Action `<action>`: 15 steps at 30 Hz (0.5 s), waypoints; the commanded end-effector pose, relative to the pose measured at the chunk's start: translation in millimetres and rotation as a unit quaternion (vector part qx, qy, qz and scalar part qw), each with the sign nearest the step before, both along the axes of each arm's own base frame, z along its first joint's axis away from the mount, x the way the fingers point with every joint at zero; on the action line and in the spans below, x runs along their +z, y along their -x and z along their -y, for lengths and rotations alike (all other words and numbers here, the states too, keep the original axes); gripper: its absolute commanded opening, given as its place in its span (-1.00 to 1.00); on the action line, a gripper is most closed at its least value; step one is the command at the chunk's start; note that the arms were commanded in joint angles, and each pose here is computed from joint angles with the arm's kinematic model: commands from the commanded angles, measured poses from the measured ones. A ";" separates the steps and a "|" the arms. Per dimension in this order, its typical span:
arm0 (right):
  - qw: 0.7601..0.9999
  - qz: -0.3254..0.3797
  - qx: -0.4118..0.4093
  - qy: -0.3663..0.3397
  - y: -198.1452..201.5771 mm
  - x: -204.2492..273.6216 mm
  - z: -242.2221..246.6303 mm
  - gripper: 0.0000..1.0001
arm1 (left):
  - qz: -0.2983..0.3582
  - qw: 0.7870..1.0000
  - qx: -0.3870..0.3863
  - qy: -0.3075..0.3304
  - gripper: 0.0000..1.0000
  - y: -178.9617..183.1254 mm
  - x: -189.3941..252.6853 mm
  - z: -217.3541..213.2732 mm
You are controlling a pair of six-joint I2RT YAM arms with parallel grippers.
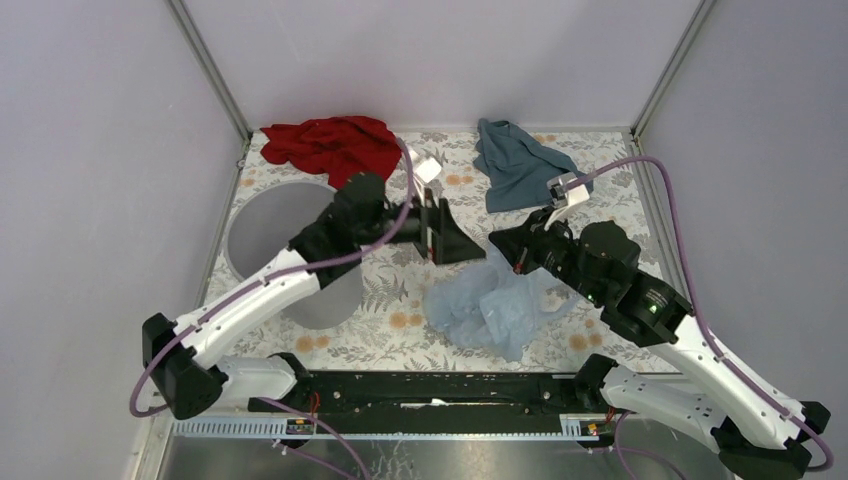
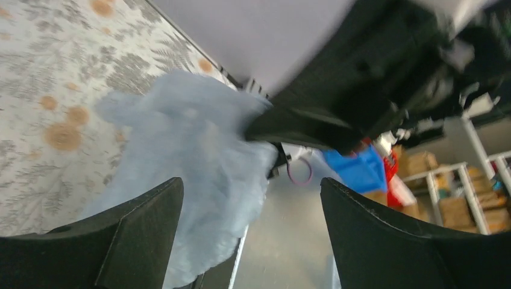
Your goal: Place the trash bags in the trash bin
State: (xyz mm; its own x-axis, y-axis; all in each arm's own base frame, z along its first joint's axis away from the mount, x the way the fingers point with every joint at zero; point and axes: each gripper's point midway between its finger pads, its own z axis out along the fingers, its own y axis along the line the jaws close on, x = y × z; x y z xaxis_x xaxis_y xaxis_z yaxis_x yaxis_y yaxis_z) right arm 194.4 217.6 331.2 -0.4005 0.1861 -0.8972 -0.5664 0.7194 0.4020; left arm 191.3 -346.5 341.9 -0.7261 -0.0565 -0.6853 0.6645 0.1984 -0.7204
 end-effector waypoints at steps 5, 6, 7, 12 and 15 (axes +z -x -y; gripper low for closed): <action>0.986 -0.007 -0.114 -0.124 -30.2 58.2 10.8 -1.00 | 0.116 0.989 0.092 -0.009 0.93 25.0 39.4 -13.9; 0.982 -0.007 -0.120 -0.145 -30.0 65.2 12.8 -1.00 | 0.114 0.990 0.087 0.002 0.97 29.1 42.1 -11.5; 0.978 -0.009 -0.125 -0.166 -29.9 71.8 14.6 -1.00 | 0.114 0.990 0.082 0.009 0.98 32.6 44.9 -8.4; 0.955 -0.027 -0.107 -0.275 -23.4 97.1 8.1 -1.00 | 0.090 0.991 0.096 0.003 0.85 27.5 51.8 7.8; 0.937 -0.027 -0.101 -0.334 -22.7 108.3 8.0 -1.00 | 0.090 0.992 0.087 0.004 0.67 26.4 57.7 18.1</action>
